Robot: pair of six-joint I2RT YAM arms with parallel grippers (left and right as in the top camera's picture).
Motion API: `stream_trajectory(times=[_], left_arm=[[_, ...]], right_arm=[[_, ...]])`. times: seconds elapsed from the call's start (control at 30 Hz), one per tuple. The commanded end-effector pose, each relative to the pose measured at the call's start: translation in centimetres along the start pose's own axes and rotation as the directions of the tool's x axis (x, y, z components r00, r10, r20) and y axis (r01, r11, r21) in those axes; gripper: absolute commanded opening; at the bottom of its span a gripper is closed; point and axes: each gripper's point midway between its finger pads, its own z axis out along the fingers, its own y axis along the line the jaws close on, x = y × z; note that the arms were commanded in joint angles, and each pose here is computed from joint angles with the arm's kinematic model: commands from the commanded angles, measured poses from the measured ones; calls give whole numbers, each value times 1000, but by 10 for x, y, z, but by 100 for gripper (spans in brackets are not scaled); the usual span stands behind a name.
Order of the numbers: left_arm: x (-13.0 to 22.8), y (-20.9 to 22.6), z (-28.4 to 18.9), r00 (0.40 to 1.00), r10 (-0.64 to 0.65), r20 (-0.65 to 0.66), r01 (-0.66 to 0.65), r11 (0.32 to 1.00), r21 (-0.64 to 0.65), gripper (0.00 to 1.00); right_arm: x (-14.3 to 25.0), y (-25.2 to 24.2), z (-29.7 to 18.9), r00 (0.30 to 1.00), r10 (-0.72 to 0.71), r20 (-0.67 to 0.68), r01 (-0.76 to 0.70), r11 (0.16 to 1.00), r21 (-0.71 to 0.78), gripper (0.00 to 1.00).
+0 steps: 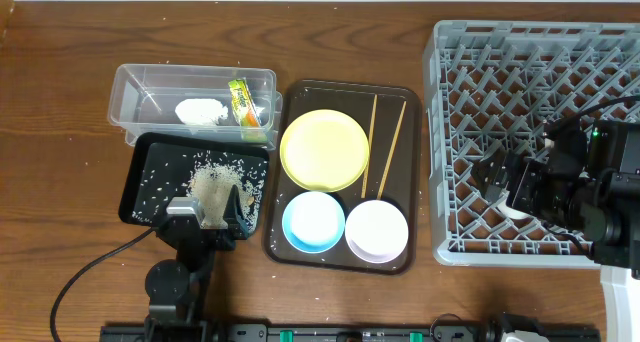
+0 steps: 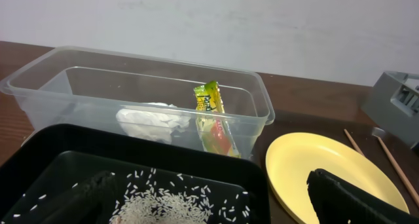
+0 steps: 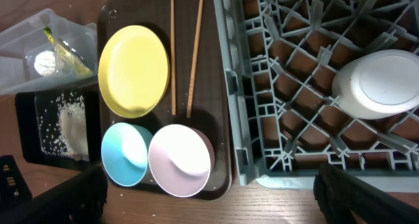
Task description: Sort waste into correct bins and load items into the dishwasher rack
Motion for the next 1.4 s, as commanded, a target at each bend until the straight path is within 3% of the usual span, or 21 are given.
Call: stream_trajectory(times=[0.0,0.23,0.37,0.53,0.63,0.8,0.93,1.1,1.37], left_arm=[[14,1,2,999,11,-30,-11,1000,4,96],[14,1,2,999,11,-30,-11,1000,4,96],[14,1,2,999,11,-30,-11,1000,4,96],[14,1,2,999,11,-31,-11,1000,4,96],[14,1,2,999,11,-31,-11,1000,4,96],[14,1,2,999,11,-30,-11,1000,4,96],[14,1,2,999,11,-31,-11,1000,4,96],[14,1,2,999,11,-30,-11,1000,4,96],[14,1,2,999,11,-30,-11,1000,4,96]], right_arm=[[0,1,-1,1000,-15,3,15,1000,-1,99],[0,1,-1,1000,-13,3,13,1000,-2,99],[-6,4,-1,995,101,22,-101,995,-18,99],[-25,17,-2,994,45,96,-38,996,-80,99],[-5,47,3,992,-124,18,125,972,-197,95],[39,78,28,943,-310,-120,283,937,-203,89],[77,97,60,877,-425,-224,399,904,-152,93],[109,98,102,812,-470,-345,465,879,-104,90],[144,50,162,708,-455,-540,517,855,-41,84]])
